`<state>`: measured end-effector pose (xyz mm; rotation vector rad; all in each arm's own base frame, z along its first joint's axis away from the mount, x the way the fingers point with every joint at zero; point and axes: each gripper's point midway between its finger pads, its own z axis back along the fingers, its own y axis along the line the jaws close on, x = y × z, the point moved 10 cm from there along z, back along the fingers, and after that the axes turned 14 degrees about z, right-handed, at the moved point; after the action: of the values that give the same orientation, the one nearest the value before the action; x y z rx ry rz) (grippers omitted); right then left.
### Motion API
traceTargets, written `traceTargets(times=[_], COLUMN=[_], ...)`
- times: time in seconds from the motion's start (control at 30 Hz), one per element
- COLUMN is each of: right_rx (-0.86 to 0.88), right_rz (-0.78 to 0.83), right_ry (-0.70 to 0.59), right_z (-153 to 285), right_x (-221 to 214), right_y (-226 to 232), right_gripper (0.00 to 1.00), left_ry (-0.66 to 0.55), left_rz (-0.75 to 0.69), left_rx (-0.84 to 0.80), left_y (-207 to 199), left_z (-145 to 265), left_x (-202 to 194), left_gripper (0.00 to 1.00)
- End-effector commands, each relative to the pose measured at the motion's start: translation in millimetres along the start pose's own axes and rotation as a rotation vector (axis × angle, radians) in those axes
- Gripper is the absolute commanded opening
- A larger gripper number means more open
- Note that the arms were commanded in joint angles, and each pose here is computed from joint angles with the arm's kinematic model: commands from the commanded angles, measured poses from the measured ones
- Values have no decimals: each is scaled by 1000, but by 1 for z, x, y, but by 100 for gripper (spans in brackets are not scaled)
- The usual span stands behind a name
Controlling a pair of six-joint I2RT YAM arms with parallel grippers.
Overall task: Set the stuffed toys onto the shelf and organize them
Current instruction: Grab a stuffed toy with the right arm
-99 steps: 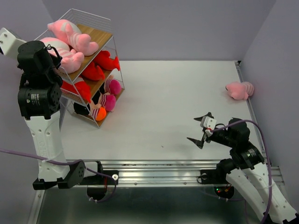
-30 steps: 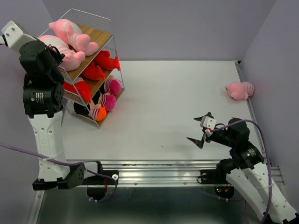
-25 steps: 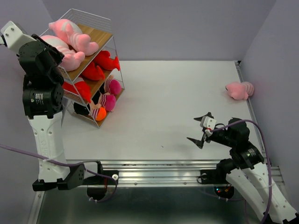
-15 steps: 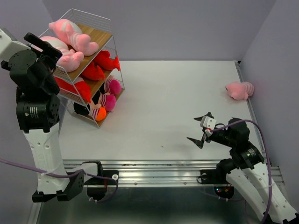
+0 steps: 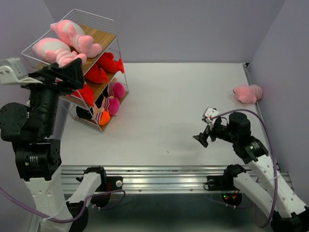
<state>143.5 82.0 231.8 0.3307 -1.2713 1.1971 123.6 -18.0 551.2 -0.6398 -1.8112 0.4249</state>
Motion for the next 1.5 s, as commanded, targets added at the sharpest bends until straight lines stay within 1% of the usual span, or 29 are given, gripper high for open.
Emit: traceTargets(times=[0.0,0.03,0.07,0.1,0.17,0.2,0.23,0.3,0.33,0.43,0.47,0.5,0.6,0.63,0.7,0.77,0.8,0.87,0.9,0.97,1.03,1.1,1.13,1.17,1.2,1.23,1.33,1.37,1.47], right_rx=[-157,-143,-159,-212,-236,-242,-301,-333,-381,-424,-451,-469,-490,-503,-515,-532,-514,-541,-555,-560,-535,-518,-519,-534,-547,-559,-607,-596,-619], right_rz=[-98,-126,-171,-196,-246,-298,-318,-375,-400,-413,-410,-373,-276,-267,-201,-192,-173,-157,-127,-98,-93,-90,-92,-80,-74,-68,-39,-42,-34], right_ry=[111,162,184,206,245,279,288,338,348,423,454,511,610,660,705,772,785,850,897,925,940,962,990,997,1026,1035,1074,1102,1153], right_z=[5,-3,-5,-2,-5,-11,-7,-8,-1,6,12,14,25,26,34,43,40,45,42,44,30,22,14,11,4,1,-7,-14,-19], right_x=[28,26,30,41,44,41,44,35,31,17,11,3,-7,-15,-19,-35,-39,-55,-68,-84,-102,-115,-131,-135,-150,-156,-174,-190,-216], right_y=[-35,-42,-47,-59,-72,-77,-91,-104,-117,-137,-143,-150,-166,-173,-187,-208,-213,-226,-238,-250,-264,-273,-279,-287,-293,-296,-308,-307,-308], right_gripper=[100,100,100,100,100,100,100,100,100,100,100,100,100,100,100,100,100,100,100,100,100,100,100,100,100,100,100,100,100], left_ry=[240,268,290,314,379,407,447,468,488,550,563,587,609,651,681,748,744,794,786,809,812,844,856,879,885,893,891,897,883], left_rz=[36,53,62,69,110,121,138,150,156,175,180,189,195,202,202,215,212,214,205,192,178,162,158,147,163,165,173,167,172], left_rx=[-374,-382,-399,-424,-446,-460,-467,-474,-466,-497,-504,-505,-481,-483,-455,-458,-435,-435,-408,-397,-373,-354,-351,-344,-357,-357,-348,-339,-322], left_y=[-21,-19,-19,-19,-16,-15,-13,-13,-10,-16,-17,-19,-19,-19,-18,-23,-20,-23,-24,-28,-30,-34,-35,-35,-39,-39,-37,-33,-28], left_z=[4,7,10,12,14,14,14,16,15,20,22,25,29,32,32,40,39,48,47,55,57,63,66,69,73,76,86,91,95], left_x=[-29,-35,-40,-44,-60,-65,-75,-84,-93,-110,-113,-122,-136,-148,-162,-184,-188,-205,-209,-220,-228,-242,-248,-258,-262,-268,-284,-290,-296], left_gripper=[99,99,99,99,99,99,99,99,99,99,99,99,99,99,99,99,99,99,99,99,99,99,99,99,99,99,99,99,99])
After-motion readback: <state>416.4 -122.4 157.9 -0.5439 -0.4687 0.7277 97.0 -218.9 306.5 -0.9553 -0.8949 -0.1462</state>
